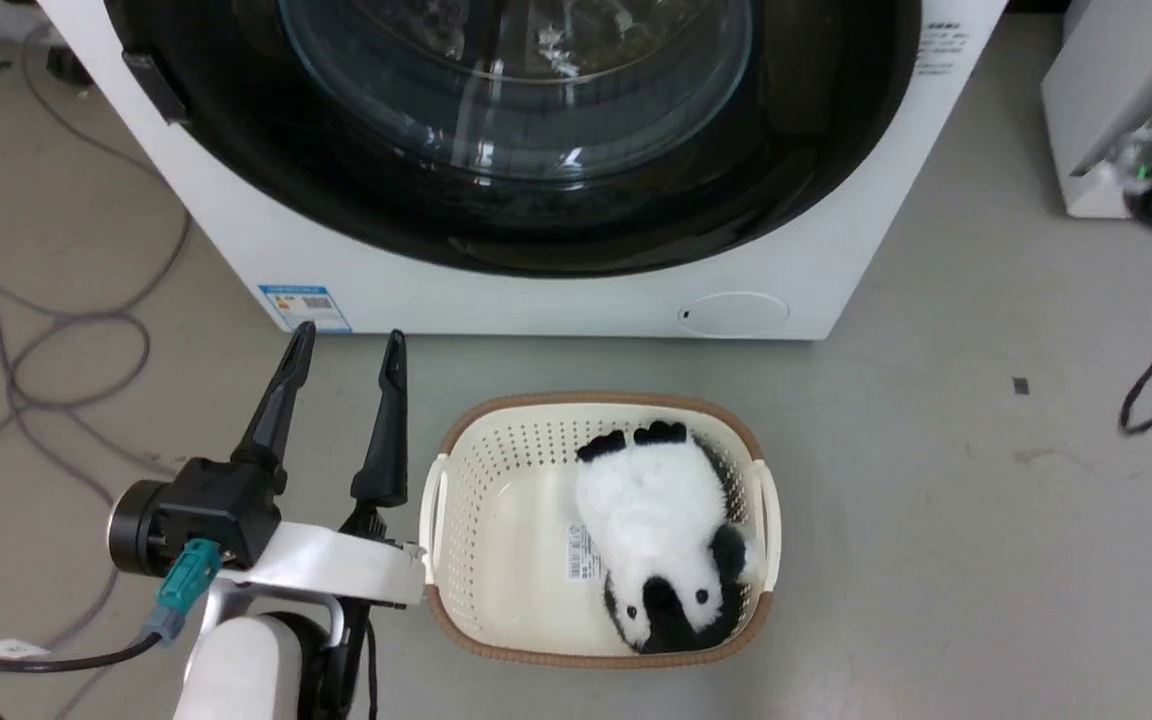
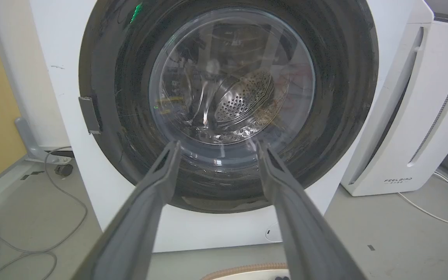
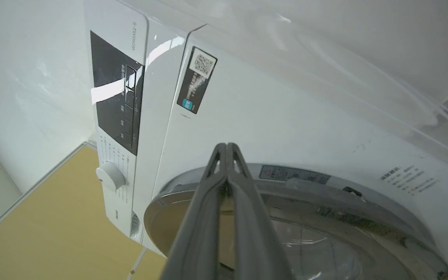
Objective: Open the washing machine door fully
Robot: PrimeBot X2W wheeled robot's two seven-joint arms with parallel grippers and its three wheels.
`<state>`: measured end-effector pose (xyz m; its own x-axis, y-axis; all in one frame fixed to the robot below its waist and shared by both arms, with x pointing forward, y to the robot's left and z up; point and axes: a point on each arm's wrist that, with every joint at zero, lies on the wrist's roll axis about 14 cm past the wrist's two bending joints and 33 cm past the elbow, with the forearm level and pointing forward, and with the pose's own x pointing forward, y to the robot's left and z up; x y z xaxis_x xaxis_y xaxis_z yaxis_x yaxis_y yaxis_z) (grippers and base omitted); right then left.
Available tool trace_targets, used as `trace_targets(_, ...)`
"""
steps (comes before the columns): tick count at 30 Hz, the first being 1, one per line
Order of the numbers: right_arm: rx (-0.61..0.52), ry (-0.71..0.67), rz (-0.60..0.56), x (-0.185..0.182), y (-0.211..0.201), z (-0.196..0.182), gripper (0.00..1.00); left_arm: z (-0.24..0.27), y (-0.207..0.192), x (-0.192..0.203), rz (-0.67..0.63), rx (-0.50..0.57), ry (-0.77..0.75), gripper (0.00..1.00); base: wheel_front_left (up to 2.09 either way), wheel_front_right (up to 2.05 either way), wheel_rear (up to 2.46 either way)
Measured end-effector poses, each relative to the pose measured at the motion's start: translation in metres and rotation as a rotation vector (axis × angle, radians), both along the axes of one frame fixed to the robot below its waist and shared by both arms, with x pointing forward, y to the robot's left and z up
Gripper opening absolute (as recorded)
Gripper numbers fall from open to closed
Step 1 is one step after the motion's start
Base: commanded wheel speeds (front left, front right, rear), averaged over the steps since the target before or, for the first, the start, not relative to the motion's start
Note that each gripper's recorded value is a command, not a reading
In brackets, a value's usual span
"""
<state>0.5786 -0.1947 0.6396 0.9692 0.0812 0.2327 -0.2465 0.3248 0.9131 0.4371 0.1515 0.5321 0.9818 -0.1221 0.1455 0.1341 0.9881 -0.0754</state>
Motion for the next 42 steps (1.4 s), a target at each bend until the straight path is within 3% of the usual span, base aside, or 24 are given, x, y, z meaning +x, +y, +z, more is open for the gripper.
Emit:
trace_targets(15,-0.409,0.214,0.319,0.062,0.059,-0.009,0.00,-0.013,-0.002,0.019,-0.022,-0.034,0.005,1.00,0.00,0.00,0.00)
trace_targets(32,-0.539,0.395,0.484,0.094,0.094,-0.026,0.00,-0.028,-0.005,0.037,-0.041,-0.064,0.003,1.00,0.00,0.00,0.00)
trace_targets(42,-0.578,0.432,0.573,0.085,0.109,-0.029,0.00,-0.022,-0.005,0.038,-0.042,-0.065,-0.015,1.00,0.00,0.00,0.00)
